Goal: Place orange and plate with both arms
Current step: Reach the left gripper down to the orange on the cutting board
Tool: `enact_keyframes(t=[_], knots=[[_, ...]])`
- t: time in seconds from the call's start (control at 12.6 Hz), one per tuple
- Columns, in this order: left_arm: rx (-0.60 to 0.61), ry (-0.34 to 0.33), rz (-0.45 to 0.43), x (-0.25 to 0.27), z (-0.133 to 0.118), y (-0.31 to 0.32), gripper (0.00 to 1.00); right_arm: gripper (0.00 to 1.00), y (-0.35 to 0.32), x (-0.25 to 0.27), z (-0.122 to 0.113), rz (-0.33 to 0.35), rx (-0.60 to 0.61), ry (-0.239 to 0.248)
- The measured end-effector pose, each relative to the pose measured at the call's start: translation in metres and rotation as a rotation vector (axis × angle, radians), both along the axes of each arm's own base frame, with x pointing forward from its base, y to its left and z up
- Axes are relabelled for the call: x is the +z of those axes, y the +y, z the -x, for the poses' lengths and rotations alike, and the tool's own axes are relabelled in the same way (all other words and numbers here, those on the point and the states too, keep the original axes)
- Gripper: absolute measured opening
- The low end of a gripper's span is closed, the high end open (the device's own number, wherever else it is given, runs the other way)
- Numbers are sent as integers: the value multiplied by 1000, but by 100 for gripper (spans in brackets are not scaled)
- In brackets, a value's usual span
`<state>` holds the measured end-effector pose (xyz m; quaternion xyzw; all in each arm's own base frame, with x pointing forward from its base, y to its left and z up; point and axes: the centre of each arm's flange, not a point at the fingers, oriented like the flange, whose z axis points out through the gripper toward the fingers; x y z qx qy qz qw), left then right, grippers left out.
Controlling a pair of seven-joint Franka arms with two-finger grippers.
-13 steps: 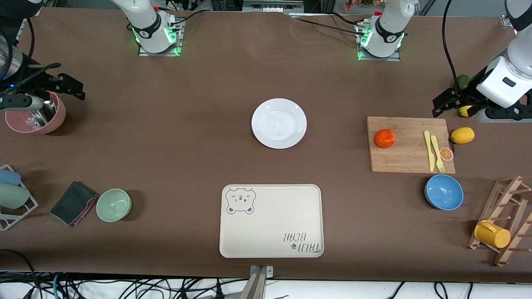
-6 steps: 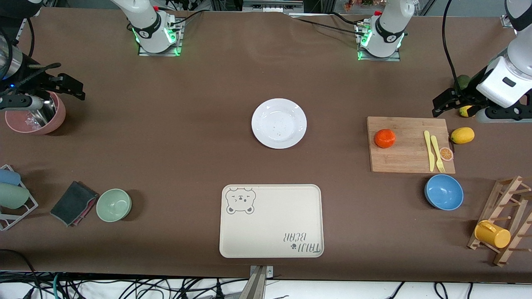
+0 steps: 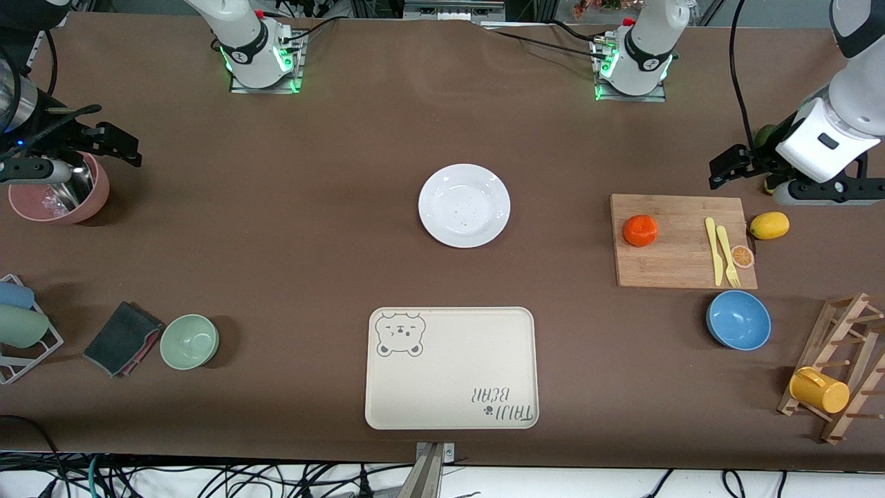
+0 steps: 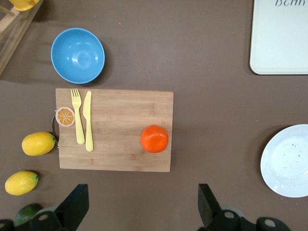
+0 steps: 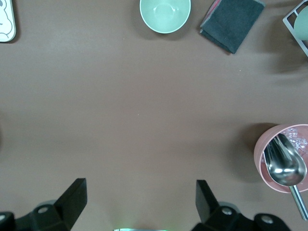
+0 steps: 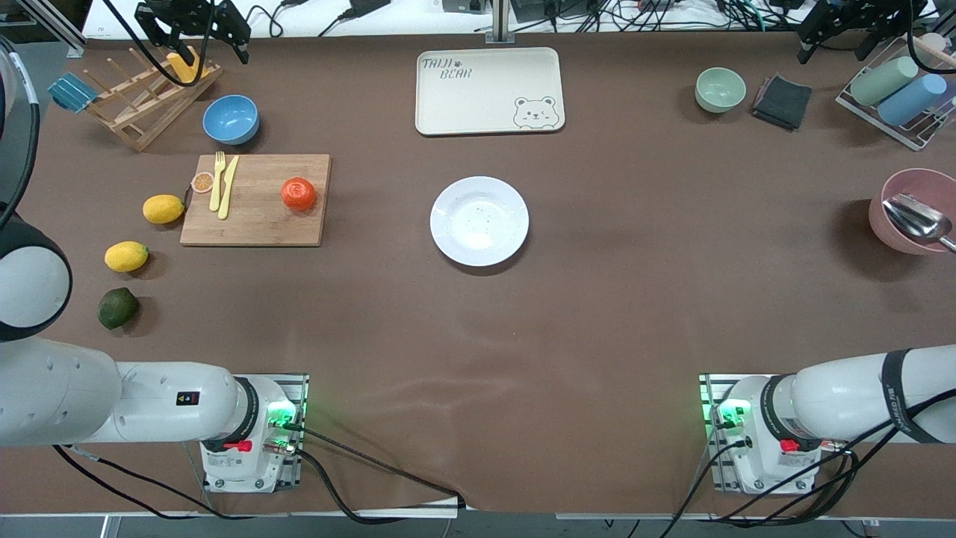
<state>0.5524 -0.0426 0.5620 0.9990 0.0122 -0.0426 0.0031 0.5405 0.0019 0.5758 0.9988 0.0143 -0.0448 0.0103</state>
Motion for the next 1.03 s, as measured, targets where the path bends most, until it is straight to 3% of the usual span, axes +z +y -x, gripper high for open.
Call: enact_keyframes(t=[0.24, 0.4, 0.72, 1.03], knots=[[-23, 78, -15, -31, -7, -10, 100, 100, 0, 0, 0, 0, 0, 0], [-55, 117, -79, -59, -16, -13, 100, 100, 0, 0, 0, 0, 0, 0], [-109, 144, -115, -123, -41, -30, 100, 100, 0, 0, 0, 0, 0, 1], [-138, 201, -131, -197, -44, -42, 100, 100, 0, 0, 0, 0, 0, 1]])
